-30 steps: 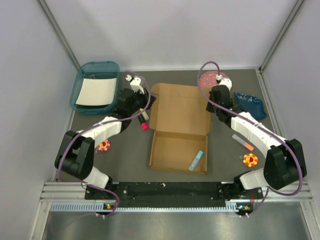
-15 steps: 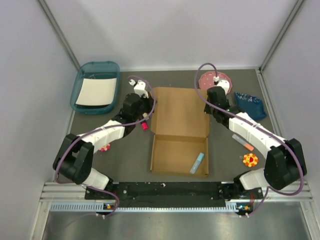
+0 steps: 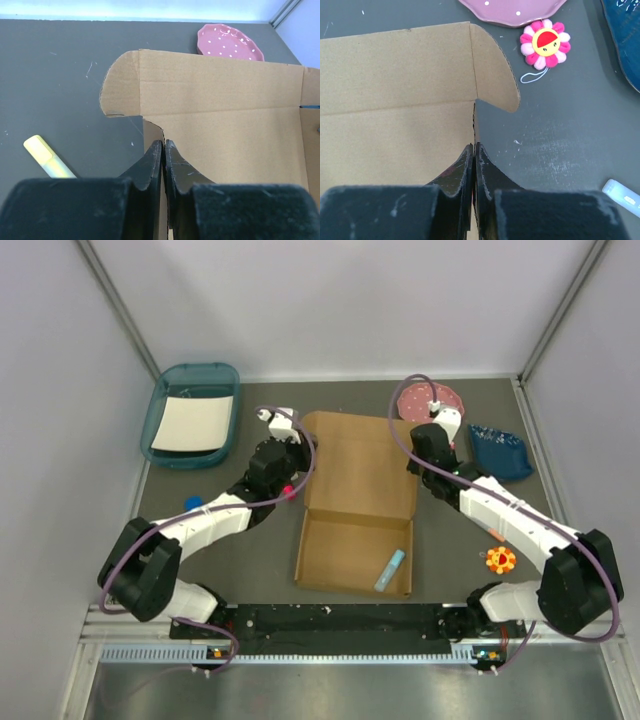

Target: Fold the paper box

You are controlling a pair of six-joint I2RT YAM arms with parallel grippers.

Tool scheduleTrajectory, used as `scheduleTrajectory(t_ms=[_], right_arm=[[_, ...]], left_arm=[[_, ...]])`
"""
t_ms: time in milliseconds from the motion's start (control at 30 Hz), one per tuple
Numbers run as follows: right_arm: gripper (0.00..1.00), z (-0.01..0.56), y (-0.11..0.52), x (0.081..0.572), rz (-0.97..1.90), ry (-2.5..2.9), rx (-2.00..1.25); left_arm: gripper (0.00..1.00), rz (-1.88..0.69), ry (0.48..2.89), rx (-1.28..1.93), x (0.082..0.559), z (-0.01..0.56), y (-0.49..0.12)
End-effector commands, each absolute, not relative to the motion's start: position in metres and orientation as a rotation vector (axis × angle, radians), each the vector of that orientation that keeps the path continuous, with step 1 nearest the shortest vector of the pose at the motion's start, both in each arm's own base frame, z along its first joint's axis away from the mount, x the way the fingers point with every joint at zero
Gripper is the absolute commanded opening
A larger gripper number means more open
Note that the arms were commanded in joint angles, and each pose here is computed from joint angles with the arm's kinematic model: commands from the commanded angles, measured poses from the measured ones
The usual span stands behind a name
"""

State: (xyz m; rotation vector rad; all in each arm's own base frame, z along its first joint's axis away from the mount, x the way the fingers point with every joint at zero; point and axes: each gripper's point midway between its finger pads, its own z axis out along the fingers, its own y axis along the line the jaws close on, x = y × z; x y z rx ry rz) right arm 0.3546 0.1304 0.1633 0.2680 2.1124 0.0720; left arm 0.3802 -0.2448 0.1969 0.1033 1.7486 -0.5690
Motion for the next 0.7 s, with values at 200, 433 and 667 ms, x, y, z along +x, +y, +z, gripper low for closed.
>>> scheduleTrajectory(t_ms=[200, 433, 667], right_arm=[[0.00, 0.198, 0.157, 0.353, 0.291, 1.946, 0.279], [0.00, 0.228, 0.166, 0.357, 0.363, 1.773, 0.256], [0.00, 0.248, 0.175, 0.365, 0.408, 1.656, 0.245]], left_arm=[[0.01, -0.749, 1.547, 0.162, 0.349, 0.244, -0.266], [0.00, -0.730, 1.329, 0.136, 0.337, 0.257, -0.262], [0.00, -0.668, 1.202, 0.053, 0.348, 0.276, -0.253]])
